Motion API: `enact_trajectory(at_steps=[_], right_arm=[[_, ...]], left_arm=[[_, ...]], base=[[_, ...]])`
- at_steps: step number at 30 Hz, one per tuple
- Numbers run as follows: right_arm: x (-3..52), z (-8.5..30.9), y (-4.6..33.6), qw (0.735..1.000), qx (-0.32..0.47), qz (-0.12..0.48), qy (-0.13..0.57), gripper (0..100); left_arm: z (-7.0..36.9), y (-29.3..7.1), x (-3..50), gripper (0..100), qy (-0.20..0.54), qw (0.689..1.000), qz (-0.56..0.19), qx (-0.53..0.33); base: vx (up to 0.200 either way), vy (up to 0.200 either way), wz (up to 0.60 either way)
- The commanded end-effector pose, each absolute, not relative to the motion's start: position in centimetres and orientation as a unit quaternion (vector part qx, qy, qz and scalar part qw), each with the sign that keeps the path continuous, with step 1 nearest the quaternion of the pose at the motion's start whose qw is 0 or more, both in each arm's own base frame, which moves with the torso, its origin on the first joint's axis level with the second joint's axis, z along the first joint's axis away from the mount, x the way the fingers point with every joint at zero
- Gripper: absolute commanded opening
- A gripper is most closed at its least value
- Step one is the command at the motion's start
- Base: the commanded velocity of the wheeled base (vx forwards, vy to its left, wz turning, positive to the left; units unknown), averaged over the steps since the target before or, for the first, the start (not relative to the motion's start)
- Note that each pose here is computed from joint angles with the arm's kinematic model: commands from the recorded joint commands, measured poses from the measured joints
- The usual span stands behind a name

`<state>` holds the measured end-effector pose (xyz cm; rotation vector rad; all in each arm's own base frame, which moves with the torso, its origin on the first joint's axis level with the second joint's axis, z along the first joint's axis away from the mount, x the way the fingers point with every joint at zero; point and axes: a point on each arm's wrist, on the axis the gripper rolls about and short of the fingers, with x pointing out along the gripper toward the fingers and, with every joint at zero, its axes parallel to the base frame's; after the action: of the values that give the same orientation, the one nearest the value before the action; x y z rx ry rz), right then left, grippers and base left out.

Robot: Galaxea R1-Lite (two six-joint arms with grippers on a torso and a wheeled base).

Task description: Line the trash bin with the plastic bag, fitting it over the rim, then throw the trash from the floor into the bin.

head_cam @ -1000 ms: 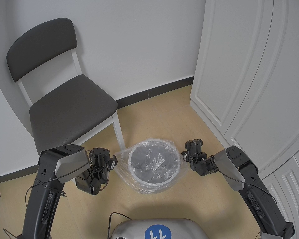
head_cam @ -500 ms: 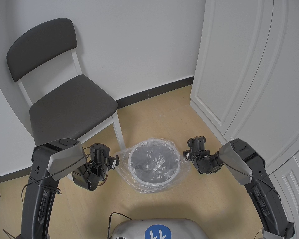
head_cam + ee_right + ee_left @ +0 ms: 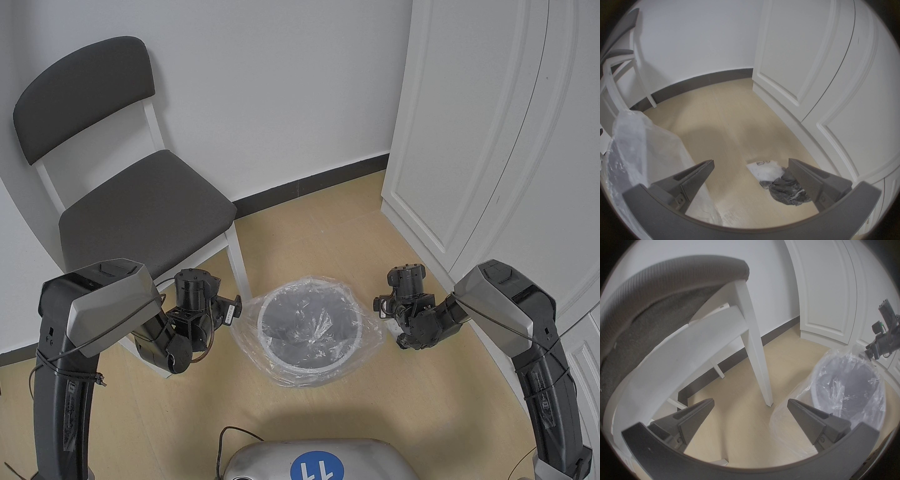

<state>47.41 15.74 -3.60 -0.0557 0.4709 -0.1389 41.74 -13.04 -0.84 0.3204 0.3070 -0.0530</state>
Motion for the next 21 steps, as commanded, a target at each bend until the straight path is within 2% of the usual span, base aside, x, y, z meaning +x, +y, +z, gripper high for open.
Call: enact_trajectory(at_steps=[1,8,13,21], right_arm=[[46.2,-1.7,15.1,0.977,-0.029,-0.030,0.208,100],[44.5,0.0,14.5,0.973,-0.006,0.021,0.228,100],[40.4,0.0,12.9,0.948,-0.075,0.112,0.288,100],[41.6,-3.8,11.8,0.937,-0.093,0.111,0.318,100]], left_arm=[[1.3,-14.1,40.0,100,0.141,0.976,-0.042,0.158],[2.1,-13.8,38.9,100,0.142,0.976,-0.045,0.158],[1.6,-13.6,38.8,100,0.153,0.974,-0.053,0.161],[0.8,-14.4,38.6,100,0.156,0.972,-0.063,0.163]], base=[[0.000,0.000,0.00],[0.000,0.000,0.00],[0.000,0.000,0.00],[0.000,0.000,0.00]])
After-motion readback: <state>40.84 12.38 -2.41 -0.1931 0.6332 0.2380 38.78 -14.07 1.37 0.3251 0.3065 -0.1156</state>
